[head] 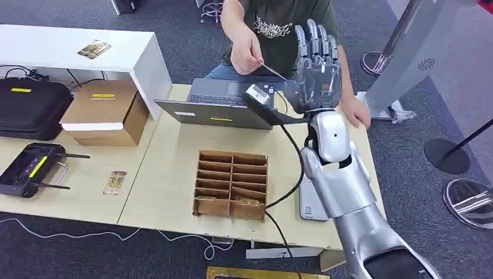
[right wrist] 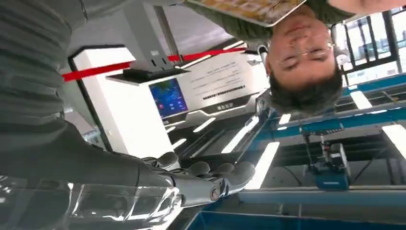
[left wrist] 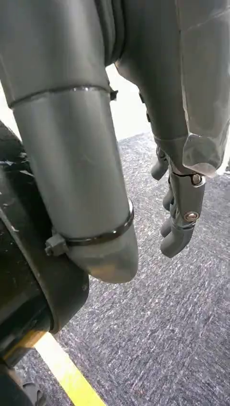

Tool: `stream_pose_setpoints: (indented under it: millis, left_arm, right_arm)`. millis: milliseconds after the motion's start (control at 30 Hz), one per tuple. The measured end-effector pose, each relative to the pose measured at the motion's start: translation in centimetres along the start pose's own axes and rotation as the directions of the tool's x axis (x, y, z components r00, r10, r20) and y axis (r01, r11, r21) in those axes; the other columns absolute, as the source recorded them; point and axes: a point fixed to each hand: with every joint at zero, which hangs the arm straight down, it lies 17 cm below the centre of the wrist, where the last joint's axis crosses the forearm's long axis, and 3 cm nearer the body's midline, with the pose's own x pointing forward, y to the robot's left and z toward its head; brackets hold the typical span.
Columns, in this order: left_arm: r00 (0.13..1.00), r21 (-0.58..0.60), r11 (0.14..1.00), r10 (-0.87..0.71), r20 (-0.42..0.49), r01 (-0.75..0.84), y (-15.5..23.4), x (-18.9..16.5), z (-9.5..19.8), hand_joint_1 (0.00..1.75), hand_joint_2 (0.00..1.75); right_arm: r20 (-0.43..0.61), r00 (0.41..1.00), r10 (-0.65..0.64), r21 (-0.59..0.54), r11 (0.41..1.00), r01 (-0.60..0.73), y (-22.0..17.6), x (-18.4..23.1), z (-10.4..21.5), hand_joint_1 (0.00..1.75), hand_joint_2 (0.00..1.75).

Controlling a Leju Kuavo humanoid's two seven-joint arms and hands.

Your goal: Pass the card to the sensor for recognition and then transmit it.

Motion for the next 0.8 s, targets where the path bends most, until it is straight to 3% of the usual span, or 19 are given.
stream_pose_setpoints:
  millis: [233, 800]
  left_arm:
    - [1.0, -0.002, 1.0, -0.018, 0.01, 0.018, 0.2, 0.5, 0.0, 0.0, 0.0]
    - [0.999, 0.003, 0.999, -0.035, 0.018, 0.035, 0.3, 0.8, 0.1, 0.0, 0.0]
  right_arm:
    - [0.034, 0.999, 0.03, 0.028, 0.999, -0.031, 0.2, 1.9, -2.1, 0.0, 1.75]
    - [0.04, 0.998, 0.047, 0.078, 0.996, -0.05, 2.2, 1.8, -1.7, 0.0, 1.75]
